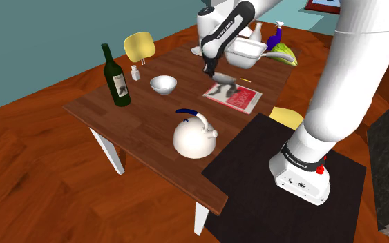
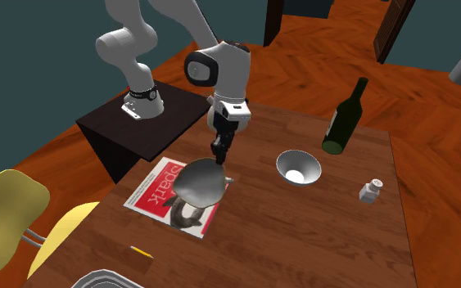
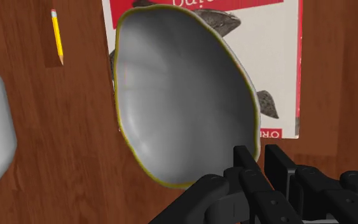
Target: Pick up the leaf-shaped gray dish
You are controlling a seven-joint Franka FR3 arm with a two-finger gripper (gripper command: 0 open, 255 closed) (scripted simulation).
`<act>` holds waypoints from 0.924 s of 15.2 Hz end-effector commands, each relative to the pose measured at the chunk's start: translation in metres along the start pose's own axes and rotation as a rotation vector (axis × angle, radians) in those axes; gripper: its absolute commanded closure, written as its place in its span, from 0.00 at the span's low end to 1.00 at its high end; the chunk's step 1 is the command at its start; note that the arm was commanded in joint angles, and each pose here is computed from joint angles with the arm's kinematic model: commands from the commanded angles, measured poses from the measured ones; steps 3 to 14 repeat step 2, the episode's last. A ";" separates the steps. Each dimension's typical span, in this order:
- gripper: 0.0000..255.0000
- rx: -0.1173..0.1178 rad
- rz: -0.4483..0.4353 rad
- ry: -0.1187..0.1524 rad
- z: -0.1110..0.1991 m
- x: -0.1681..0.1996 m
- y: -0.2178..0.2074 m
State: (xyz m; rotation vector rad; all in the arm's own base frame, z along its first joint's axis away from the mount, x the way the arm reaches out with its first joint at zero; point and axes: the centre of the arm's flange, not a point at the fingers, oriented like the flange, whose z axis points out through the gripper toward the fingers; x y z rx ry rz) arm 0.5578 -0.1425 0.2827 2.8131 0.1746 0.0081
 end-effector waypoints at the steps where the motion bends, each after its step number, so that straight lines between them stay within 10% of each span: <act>1: 1.00 0.000 0.000 0.000 -0.006 0.000 0.002; 14: 1.00 0.000 0.000 0.000 -0.006 0.000 0.002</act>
